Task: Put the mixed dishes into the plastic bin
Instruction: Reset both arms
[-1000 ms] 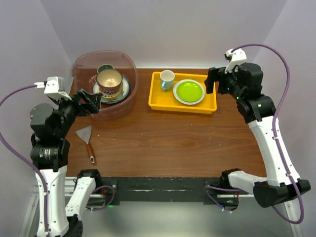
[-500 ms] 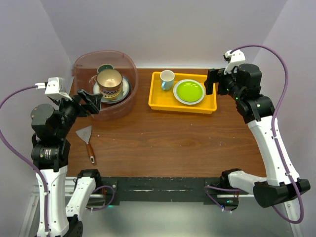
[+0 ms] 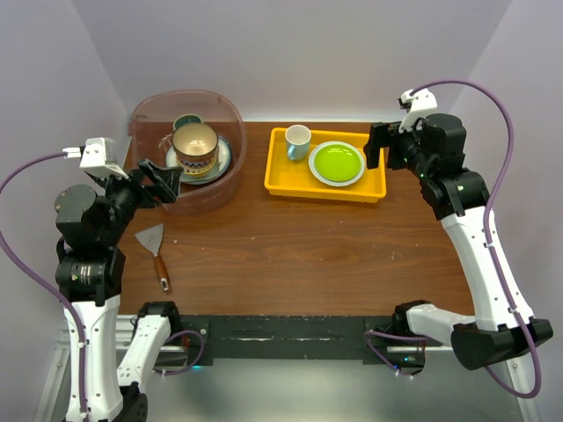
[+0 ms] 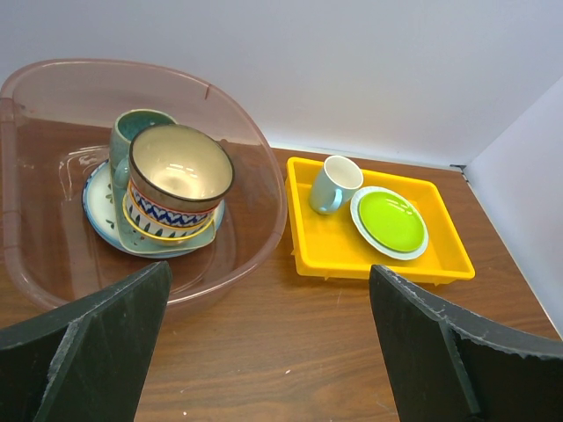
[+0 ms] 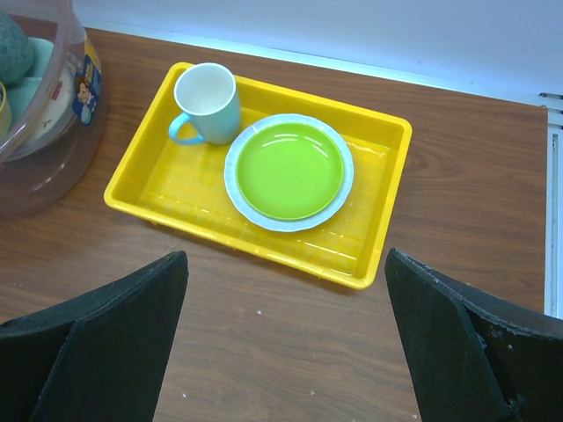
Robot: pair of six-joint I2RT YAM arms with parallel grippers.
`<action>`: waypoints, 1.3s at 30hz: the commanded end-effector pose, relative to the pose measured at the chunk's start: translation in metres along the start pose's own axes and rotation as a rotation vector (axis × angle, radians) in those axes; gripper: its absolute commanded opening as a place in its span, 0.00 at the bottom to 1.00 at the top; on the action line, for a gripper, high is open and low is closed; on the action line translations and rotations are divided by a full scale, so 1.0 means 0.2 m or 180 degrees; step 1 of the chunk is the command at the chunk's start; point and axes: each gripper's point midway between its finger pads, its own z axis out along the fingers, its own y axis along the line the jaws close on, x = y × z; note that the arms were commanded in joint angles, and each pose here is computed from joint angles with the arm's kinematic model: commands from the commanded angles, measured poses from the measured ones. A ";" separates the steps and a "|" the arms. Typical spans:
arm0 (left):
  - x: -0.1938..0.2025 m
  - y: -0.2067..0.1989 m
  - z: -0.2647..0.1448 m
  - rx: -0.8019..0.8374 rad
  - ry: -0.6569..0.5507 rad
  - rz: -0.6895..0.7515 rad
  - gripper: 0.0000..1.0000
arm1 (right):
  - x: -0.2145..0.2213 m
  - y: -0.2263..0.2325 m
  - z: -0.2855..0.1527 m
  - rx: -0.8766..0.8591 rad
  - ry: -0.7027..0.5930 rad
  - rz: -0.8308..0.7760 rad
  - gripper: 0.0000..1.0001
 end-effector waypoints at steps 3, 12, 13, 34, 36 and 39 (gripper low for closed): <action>-0.02 0.00 0.01 0.0018 -0.0052 0.0099 1.00 | -0.07 0.00 -0.04 0.0009 -0.0188 0.0061 0.98; -0.02 0.00 0.01 0.0023 -0.0051 0.0099 1.00 | -0.07 0.00 -0.04 -0.0010 -0.0183 0.0061 0.98; -0.01 0.00 0.01 0.0026 -0.0045 0.0093 1.00 | -0.07 0.00 -0.04 -0.0010 -0.0183 0.0061 0.98; -0.02 0.00 0.01 0.0037 -0.0046 0.0094 1.00 | -0.07 0.00 -0.03 -0.0010 -0.0178 0.0047 0.98; -0.02 0.00 0.01 0.0043 -0.0049 0.0090 1.00 | -0.07 0.00 -0.03 -0.0009 -0.0178 0.0041 0.98; -0.03 -0.01 0.01 0.0050 -0.0056 0.0098 1.00 | -0.07 0.00 -0.03 -0.0009 -0.0178 0.0042 0.98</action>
